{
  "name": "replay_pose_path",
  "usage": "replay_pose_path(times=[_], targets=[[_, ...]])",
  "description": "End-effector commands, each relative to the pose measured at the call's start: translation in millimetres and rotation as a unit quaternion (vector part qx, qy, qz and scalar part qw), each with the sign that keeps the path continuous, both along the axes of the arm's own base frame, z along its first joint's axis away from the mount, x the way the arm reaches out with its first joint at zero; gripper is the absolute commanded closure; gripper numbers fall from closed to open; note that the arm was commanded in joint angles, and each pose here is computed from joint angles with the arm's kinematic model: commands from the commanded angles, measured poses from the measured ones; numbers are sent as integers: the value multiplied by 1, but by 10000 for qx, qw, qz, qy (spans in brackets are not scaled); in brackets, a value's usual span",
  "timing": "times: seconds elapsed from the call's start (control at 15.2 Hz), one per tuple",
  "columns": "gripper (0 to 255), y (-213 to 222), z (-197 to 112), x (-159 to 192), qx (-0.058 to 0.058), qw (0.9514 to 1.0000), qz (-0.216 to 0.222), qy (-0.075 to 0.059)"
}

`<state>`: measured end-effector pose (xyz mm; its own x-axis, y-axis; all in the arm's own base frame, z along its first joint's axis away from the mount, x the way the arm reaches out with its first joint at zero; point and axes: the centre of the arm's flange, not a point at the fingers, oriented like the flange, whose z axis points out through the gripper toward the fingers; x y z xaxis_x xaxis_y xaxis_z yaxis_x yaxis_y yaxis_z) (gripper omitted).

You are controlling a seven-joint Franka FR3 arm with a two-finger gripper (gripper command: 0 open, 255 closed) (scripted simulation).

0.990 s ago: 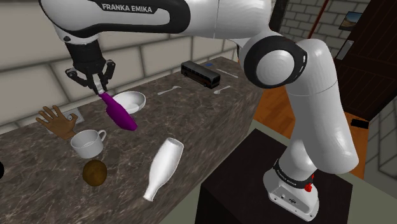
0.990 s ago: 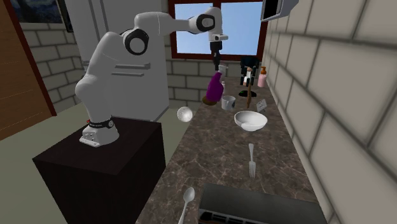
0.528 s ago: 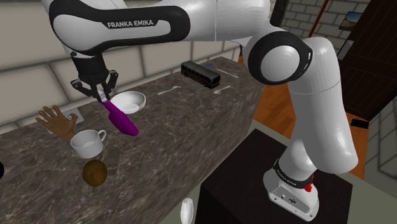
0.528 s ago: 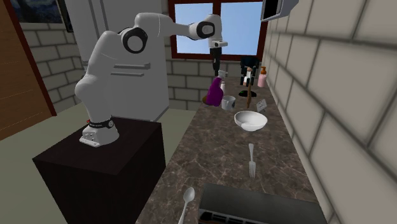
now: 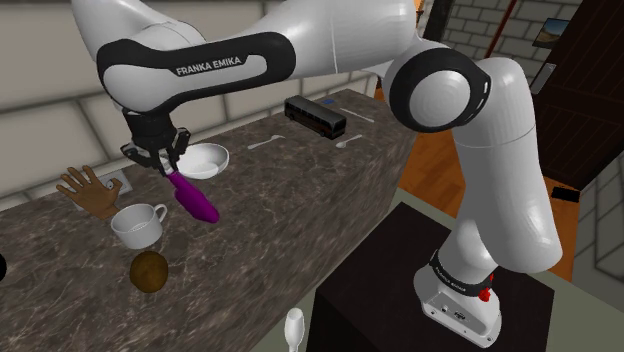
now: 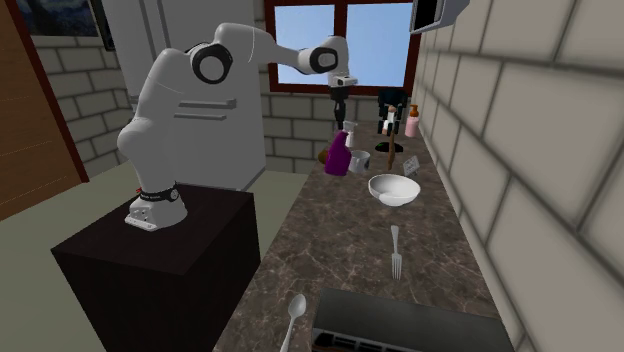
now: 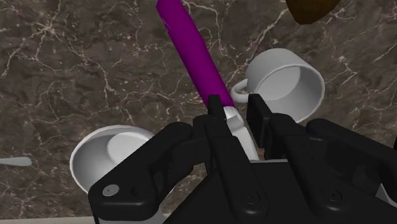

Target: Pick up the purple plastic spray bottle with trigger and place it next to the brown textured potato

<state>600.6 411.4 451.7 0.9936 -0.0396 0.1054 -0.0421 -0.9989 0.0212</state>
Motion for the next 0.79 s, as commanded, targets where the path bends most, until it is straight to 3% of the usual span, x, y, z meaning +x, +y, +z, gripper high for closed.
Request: replay_pose_path(times=[0.0, 0.53, 0.59, 0.73], targets=[[255, 0, -13, -2, 3, 10000, 0, -3], [255, 0, -13, -2, 3, 10000, 0, -3], [0, 0, -13, -2, 3, 10000, 0, -3], [0, 0, -13, -2, 3, 10000, 0, -3]])
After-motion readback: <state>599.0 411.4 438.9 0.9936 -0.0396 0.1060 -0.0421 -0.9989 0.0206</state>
